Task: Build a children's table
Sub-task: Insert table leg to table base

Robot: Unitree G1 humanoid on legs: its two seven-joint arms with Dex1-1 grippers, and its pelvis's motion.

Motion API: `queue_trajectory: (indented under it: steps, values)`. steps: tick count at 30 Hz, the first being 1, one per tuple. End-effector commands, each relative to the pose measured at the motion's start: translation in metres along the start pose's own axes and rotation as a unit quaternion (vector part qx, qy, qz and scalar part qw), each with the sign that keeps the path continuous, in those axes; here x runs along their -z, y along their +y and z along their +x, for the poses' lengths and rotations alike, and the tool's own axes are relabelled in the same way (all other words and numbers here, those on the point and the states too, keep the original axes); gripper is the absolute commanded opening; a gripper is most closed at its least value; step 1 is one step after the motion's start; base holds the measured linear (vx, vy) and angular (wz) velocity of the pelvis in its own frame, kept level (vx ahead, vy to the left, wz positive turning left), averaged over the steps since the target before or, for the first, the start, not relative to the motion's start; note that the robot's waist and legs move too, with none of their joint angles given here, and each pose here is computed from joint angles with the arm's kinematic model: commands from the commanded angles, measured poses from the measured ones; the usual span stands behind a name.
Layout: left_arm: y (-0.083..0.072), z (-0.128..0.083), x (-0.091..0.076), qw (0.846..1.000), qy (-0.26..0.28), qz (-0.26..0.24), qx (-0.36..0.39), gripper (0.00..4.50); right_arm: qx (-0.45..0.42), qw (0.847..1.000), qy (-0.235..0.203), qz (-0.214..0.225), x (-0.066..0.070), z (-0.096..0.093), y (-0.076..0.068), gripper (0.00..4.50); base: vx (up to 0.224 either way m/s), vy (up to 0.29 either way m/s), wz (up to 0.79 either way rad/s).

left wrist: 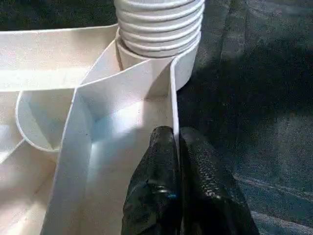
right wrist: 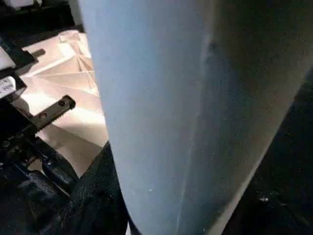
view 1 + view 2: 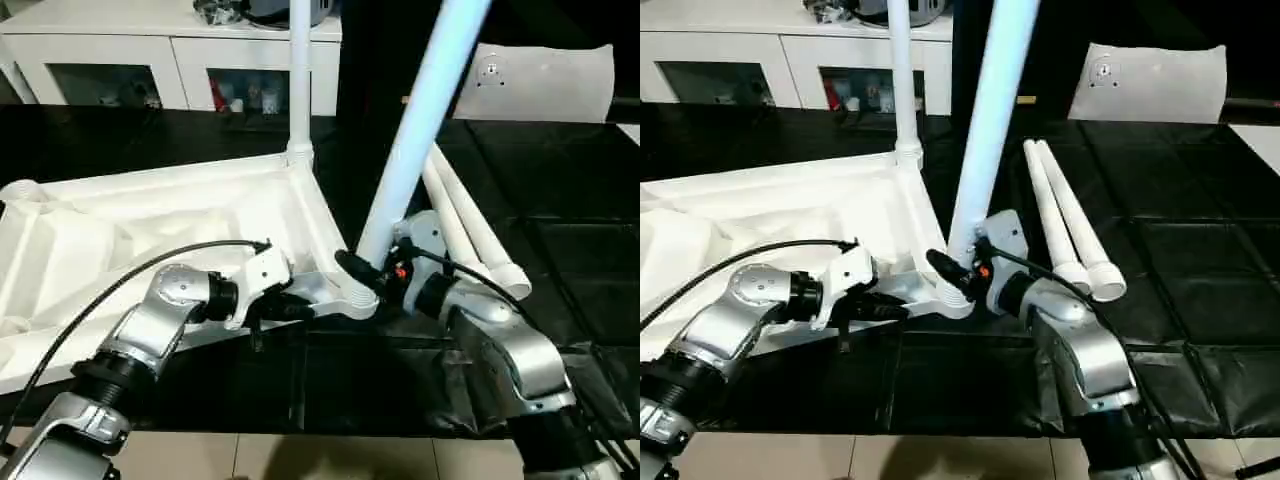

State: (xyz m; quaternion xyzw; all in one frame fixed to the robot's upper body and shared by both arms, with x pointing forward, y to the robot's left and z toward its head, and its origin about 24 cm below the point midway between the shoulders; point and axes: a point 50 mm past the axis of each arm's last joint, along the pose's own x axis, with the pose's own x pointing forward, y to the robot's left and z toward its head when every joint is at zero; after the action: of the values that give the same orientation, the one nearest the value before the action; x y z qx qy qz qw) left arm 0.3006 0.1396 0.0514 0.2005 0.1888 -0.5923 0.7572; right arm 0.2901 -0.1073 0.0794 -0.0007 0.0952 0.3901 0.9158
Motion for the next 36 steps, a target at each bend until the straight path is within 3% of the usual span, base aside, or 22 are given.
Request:
queue_trajectory:
  steps: [1,5,9,21,24,27,28,29,36]
  values:
    - [0.002,-0.004,0.008,0.999,0.039,0.009,-0.002,0.0,-0.01,1.0,0.018,-0.011,0.005,0.0,0.0,1.9,0.0,0.0,0.0]
    - [0.004,-0.006,0.011,0.997,0.072,0.03,-0.012,0.0,-0.009,0.999,0.027,-0.021,0.01,-0.001,-0.001,1.9,0.0,0.0,0.0]
    - [0.005,-0.007,0.01,0.997,0.07,0.042,-0.012,0.0,-0.004,0.999,0.022,-0.028,0.012,0.0,-0.002,1.9,0.0,0.0,0.0]
    - [0.001,-0.009,-0.001,0.997,0.063,0.045,0.001,0.0,0.018,0.999,-0.047,-0.004,0.009,-0.001,0.0,1.9,0.0,0.0,0.0]
    - [0.001,-0.008,0.0,0.997,0.066,0.038,-0.009,0.0,0.022,0.998,-0.053,0.006,0.01,-0.002,0.001,1.9,0.0,0.0,0.0]
    - [0.004,-0.005,0.004,0.998,0.056,-0.01,-0.036,0.0,0.026,0.998,-0.057,0.017,0.014,-0.004,0.002,1.9,0.0,0.0,0.0]
    - [0.004,-0.005,0.004,0.998,0.051,-0.02,-0.039,0.28,0.026,0.998,-0.056,0.018,0.015,-0.004,0.003,1.9,0.0,0.0,0.0]
    - [0.004,-0.005,0.004,0.998,0.05,-0.02,-0.04,0.56,0.026,0.998,-0.056,0.018,0.015,-0.004,0.003,1.9,0.0,0.0,0.0]
    - [0.007,-0.003,0.001,0.997,0.019,-0.031,-0.067,0.56,0.024,0.998,-0.057,0.018,0.016,-0.004,0.004,1.9,0.0,0.0,0.0]
